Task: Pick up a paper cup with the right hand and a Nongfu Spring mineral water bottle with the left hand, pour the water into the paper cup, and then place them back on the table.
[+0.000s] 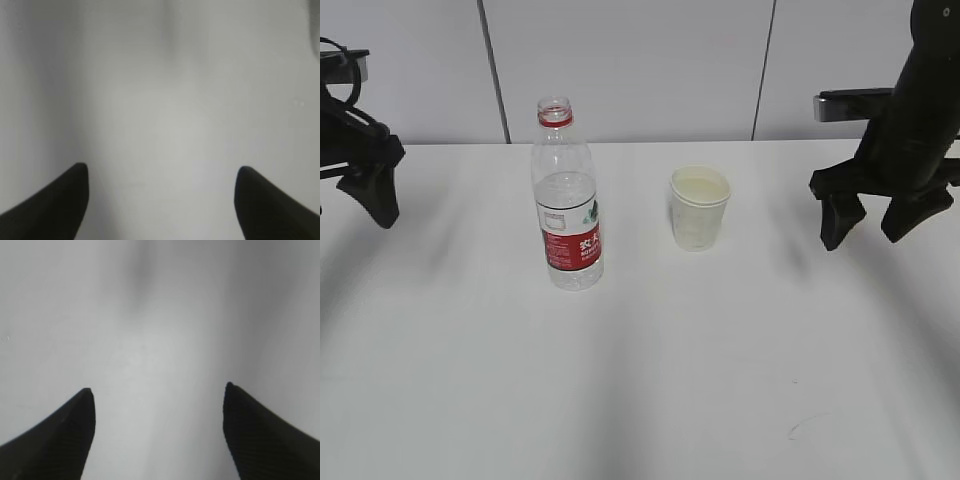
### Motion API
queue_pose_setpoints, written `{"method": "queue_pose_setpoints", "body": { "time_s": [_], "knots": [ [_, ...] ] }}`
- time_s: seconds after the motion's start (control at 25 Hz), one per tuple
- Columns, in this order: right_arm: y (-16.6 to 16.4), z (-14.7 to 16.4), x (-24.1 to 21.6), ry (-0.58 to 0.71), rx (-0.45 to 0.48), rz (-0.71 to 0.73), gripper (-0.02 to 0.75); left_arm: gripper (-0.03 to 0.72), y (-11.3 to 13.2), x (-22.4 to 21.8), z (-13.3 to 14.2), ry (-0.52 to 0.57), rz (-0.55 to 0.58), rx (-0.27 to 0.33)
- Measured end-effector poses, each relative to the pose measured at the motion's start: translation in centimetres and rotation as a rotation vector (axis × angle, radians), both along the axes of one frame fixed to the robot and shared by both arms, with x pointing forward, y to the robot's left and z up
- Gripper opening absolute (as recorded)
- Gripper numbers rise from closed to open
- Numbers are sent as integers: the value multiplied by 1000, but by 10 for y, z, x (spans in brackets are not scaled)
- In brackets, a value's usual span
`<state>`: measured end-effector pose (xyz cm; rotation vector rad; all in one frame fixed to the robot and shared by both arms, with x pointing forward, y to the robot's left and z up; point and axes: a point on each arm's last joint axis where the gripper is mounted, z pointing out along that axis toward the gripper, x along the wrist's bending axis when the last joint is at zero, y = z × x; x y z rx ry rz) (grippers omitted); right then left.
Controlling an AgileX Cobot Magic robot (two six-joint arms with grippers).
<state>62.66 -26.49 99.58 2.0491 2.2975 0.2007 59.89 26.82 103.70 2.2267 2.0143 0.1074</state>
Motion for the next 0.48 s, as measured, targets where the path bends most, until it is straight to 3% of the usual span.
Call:
{"method": "queue_pose_setpoints", "body": {
  "time_s": [0.2,0.48],
  "knots": [
    [0,13,0,29,-1,4,588,545,9,-2,0,27,5,92],
    [0,35,1,-9,0,7,588,545,10,-2,0,28,10,100]
  ]
}}
